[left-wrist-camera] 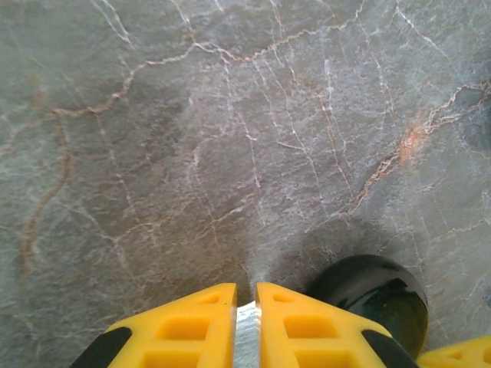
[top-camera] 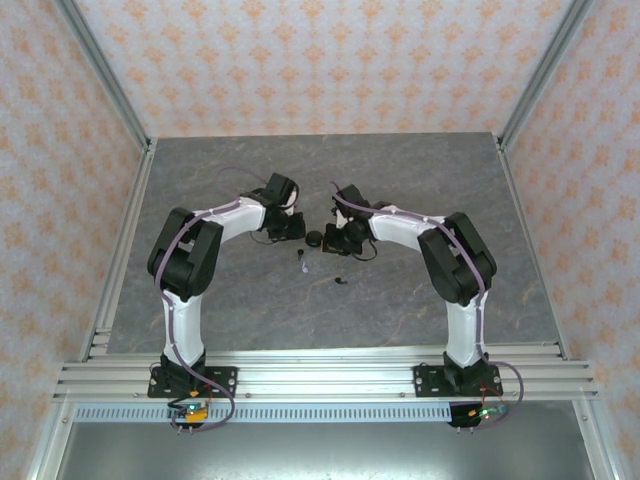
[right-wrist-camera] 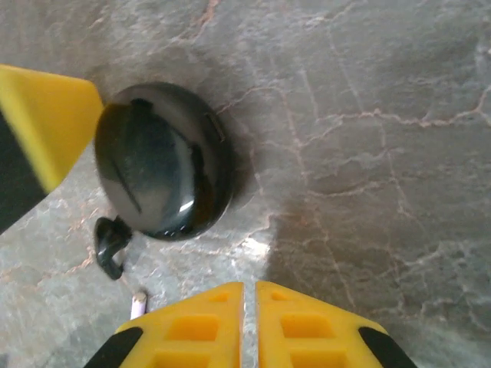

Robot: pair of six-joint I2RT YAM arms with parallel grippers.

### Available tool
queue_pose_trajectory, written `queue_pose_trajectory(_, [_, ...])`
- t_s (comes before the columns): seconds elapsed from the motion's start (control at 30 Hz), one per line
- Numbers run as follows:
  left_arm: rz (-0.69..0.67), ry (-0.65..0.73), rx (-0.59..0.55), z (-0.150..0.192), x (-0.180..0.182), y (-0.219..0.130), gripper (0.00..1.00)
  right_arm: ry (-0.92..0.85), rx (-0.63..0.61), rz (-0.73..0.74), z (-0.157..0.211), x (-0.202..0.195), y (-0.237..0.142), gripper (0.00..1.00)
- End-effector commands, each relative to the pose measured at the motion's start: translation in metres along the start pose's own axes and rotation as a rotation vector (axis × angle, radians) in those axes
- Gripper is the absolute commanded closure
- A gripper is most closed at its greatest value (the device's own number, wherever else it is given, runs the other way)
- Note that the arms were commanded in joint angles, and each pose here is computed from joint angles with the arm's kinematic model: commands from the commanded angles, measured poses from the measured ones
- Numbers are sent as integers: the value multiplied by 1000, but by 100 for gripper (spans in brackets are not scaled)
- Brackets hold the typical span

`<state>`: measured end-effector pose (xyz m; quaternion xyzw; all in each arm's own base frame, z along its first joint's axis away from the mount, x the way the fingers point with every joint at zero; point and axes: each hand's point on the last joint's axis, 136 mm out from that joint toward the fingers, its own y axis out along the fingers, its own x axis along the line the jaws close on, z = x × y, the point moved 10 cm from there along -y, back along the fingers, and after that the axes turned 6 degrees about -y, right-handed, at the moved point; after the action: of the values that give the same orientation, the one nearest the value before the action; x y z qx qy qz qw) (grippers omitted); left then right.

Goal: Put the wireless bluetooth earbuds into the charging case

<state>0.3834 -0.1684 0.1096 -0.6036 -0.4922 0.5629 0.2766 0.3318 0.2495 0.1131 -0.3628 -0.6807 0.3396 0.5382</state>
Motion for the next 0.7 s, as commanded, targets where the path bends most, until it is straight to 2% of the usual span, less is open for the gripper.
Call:
queue_pose_trajectory(0.0, [-4,3,5,0,-6,2,85,18,-45,-3,-13,6,3,88])
queue_pose_trajectory(0.2, [-6,7,25,8,-4,1,85,48,-67,44,-21,4,11,90])
queue_pose_trajectory(0.4, [22,43,47,20,-10,-4,85,67,-109,173,-26,-3,7,91])
queue_pose_trajectory(0.67, [23,78,63,30,-13,-13,84,63,-139,270,-31,-6,-1,91])
